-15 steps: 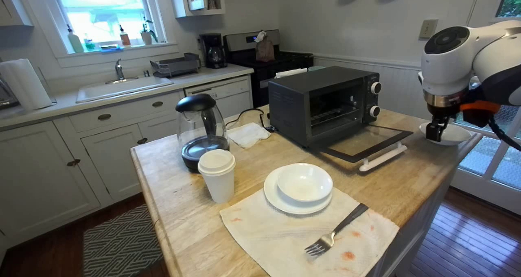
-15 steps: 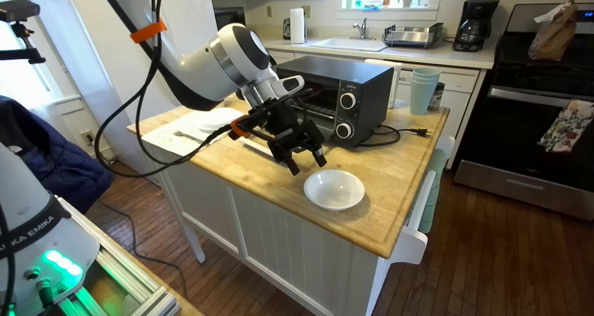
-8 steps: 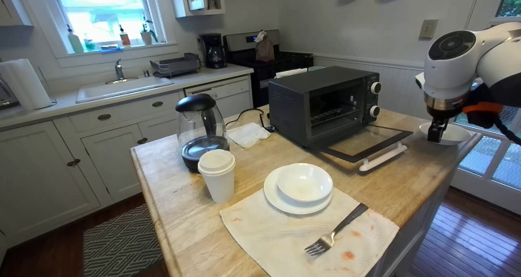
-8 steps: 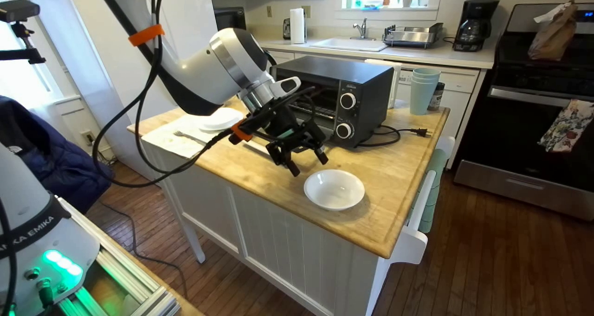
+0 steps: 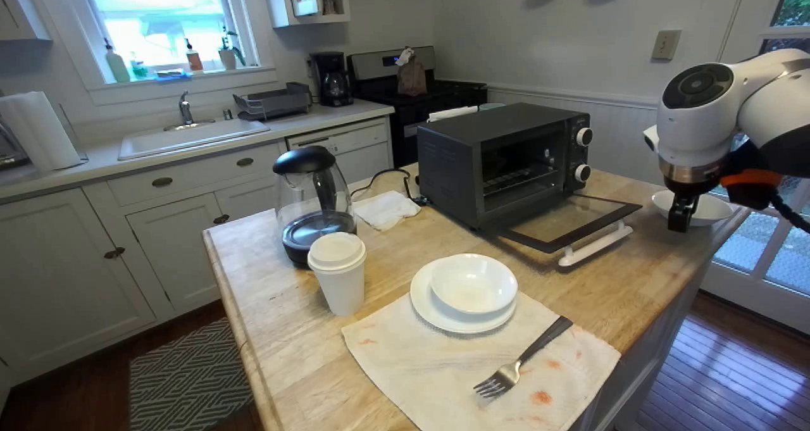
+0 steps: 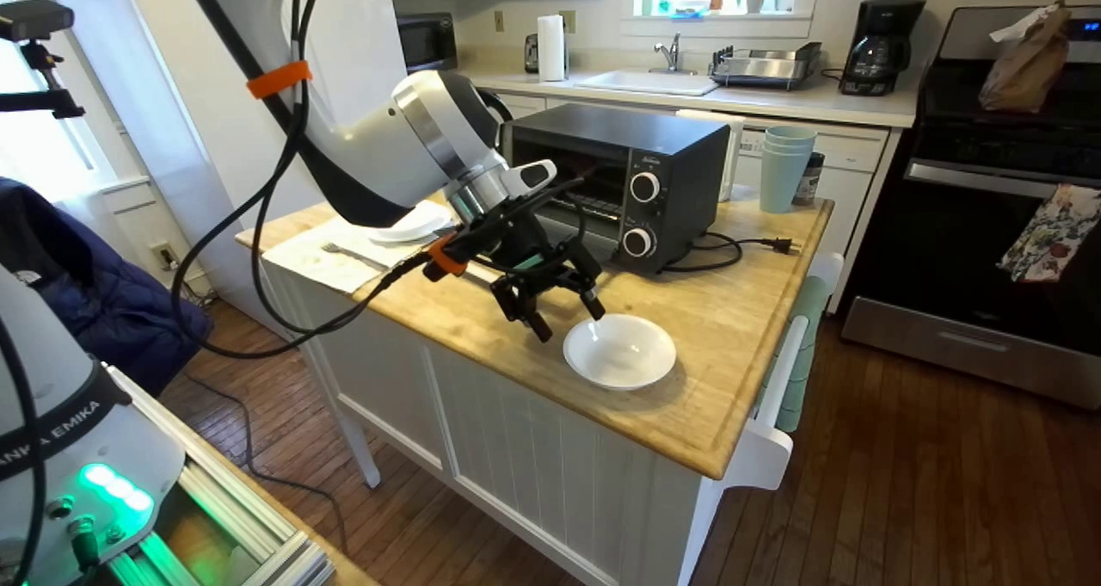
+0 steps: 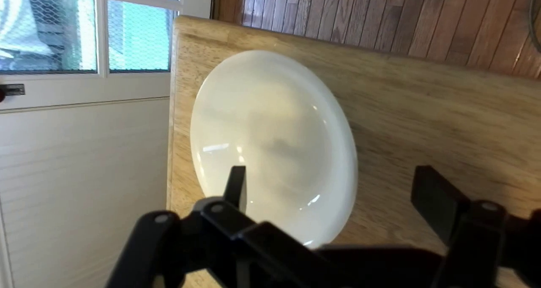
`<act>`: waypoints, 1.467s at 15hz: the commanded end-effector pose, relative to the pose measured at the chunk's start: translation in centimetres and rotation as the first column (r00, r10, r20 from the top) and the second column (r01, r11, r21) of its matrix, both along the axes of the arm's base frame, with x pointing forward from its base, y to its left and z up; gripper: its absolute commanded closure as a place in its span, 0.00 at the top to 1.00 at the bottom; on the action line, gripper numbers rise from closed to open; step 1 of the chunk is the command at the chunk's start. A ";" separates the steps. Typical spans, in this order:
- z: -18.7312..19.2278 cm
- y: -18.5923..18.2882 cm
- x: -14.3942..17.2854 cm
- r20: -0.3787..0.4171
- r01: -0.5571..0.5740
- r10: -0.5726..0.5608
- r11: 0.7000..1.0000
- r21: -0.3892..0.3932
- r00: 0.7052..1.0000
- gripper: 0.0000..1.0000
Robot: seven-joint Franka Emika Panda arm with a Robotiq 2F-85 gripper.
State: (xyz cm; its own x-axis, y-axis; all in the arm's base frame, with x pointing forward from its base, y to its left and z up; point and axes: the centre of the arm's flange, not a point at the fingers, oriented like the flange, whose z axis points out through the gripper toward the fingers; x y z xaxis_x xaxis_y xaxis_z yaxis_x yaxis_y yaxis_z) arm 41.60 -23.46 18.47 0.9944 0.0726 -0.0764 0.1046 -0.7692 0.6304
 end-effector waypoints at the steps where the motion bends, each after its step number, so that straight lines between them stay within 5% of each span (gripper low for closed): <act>1: -1.3 -0.6 0.3 -0.003 -0.006 0.006 1.000 -0.002 1.000 1.00; 5: -2.2 -0.9 0.5 -0.016 -0.007 0.007 1.000 -0.007 1.000 1.00; 12: -2.3 -1.4 1.1 -0.013 -0.001 0.001 1.000 -0.005 1.000 0.64; 22: -2.5 -1.7 1.4 -0.010 0.004 -0.004 1.000 -0.003 1.000 0.56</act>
State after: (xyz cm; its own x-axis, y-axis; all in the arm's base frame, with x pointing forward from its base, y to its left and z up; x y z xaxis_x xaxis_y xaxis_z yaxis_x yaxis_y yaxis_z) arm 42.47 -24.60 16.54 0.9923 0.0691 -0.1024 0.1187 -0.7640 0.6342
